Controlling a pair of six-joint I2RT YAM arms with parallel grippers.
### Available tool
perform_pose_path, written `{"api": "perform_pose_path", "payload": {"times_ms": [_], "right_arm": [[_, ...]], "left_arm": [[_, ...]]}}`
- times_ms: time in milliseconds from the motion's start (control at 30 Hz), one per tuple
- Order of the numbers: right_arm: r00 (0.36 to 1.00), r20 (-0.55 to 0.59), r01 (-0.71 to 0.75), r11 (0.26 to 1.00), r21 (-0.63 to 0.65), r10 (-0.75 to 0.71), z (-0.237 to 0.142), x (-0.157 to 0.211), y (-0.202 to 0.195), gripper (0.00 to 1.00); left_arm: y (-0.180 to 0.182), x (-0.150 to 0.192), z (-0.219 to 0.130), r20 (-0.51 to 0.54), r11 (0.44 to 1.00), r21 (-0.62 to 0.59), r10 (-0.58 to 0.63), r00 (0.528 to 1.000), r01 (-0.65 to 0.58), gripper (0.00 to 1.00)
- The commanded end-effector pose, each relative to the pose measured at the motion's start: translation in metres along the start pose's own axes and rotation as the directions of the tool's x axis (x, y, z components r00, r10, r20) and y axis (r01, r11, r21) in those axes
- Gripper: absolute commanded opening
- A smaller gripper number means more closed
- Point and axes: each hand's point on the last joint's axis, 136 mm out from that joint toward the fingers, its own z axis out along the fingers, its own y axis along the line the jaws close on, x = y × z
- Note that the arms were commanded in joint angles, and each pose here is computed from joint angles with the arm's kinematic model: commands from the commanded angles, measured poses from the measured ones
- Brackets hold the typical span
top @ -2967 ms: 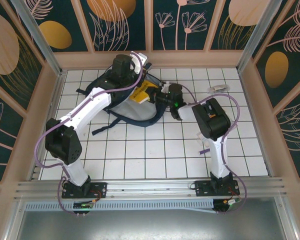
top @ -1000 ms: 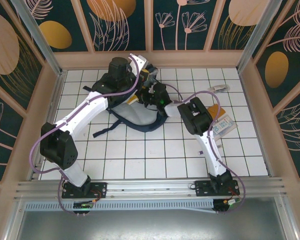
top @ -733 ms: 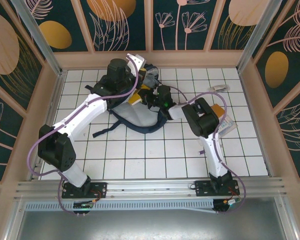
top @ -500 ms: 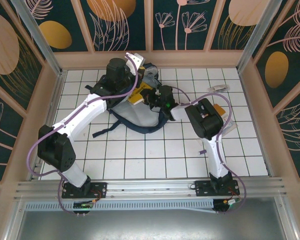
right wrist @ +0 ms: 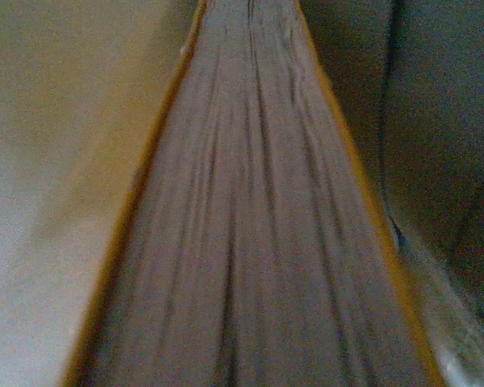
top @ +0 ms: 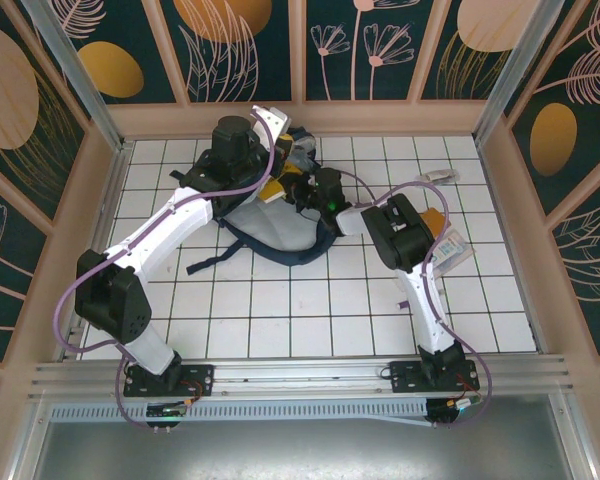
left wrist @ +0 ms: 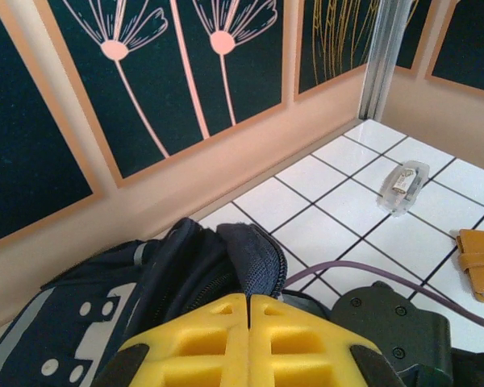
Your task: Pack the student bag
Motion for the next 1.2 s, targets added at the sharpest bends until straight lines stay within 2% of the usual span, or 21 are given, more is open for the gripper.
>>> {"api": "perform_pose_path", "payload": {"times_ms": [0, 67, 200, 233, 467, 633, 800, 933, 967, 1033, 1100, 1167], "right_arm": [[0.998, -0.055, 0.028, 0.999, -0.033, -0.030, 0.009, 0.012, 0.012, 0.15], [0.998, -0.059, 0.010, 1.000, 0.006, -0.009, 0.005, 0.013, 0.001, 0.27], [0.998, -0.035, -0.042, 0.994, 0.105, 0.046, -0.014, 0.018, -0.015, 0.45], [0.999, -0.004, -0.052, 0.993, 0.109, 0.053, -0.023, 0.002, -0.013, 0.48], [0.998, 0.023, -0.068, 0.983, 0.169, 0.065, -0.045, 0.000, 0.002, 0.64], [0.998, 0.041, -0.063, 0.966, 0.252, 0.054, -0.063, -0.007, 0.008, 0.70], [0.997, 0.051, -0.067, 0.949, 0.309, 0.053, -0.088, -0.001, 0.008, 0.71], [0.996, 0.090, -0.026, 0.941, 0.336, -0.005, -0.122, 0.000, 0.016, 0.71], [0.994, 0.105, -0.017, 0.938, 0.345, -0.020, -0.131, -0.001, 0.017, 0.71], [0.988, 0.133, 0.020, 0.932, 0.362, -0.073, -0.156, -0.004, 0.020, 0.71], [0.976, 0.165, 0.070, 0.922, 0.380, -0.142, -0.180, -0.007, 0.026, 0.70], [0.952, 0.200, 0.130, 0.899, 0.419, -0.231, -0.205, -0.014, 0.032, 0.71]], "left_arm": [[-0.008, -0.069, -0.024, 0.225, 0.999, 0.041, 0.014, 0.974, -0.024, 0.00], [-0.008, -0.065, -0.022, 0.216, 0.999, 0.043, 0.008, 0.976, -0.018, 0.00], [-0.004, -0.048, -0.014, 0.181, 1.000, 0.026, -0.014, 0.983, 0.010, 0.00], [-0.002, -0.043, -0.011, 0.171, 1.000, 0.017, -0.025, 0.985, 0.023, 0.00], [0.002, -0.020, 0.001, 0.138, 0.997, 0.003, -0.074, 0.988, 0.075, 0.00], [0.002, -0.013, 0.003, 0.120, 0.997, 0.000, -0.076, 0.990, 0.076, 0.00], [-0.001, -0.004, 0.006, 0.103, 0.997, 0.019, -0.083, 0.991, 0.081, 0.00], [-0.028, 0.018, 0.016, 0.033, 0.984, 0.172, -0.051, 0.998, 0.044, 0.01], [-0.035, 0.025, 0.019, 0.005, 0.976, 0.218, -0.031, 1.000, 0.029, 0.04], [-0.051, 0.043, 0.027, -0.060, 0.947, 0.321, -0.001, 0.998, 0.020, 0.23], [-0.063, 0.042, 0.024, -0.075, 0.917, 0.399, 0.009, 0.997, 0.021, 0.41], [-0.072, 0.032, 0.017, -0.055, 0.890, 0.456, 0.013, 0.998, 0.014, 0.47]]}}
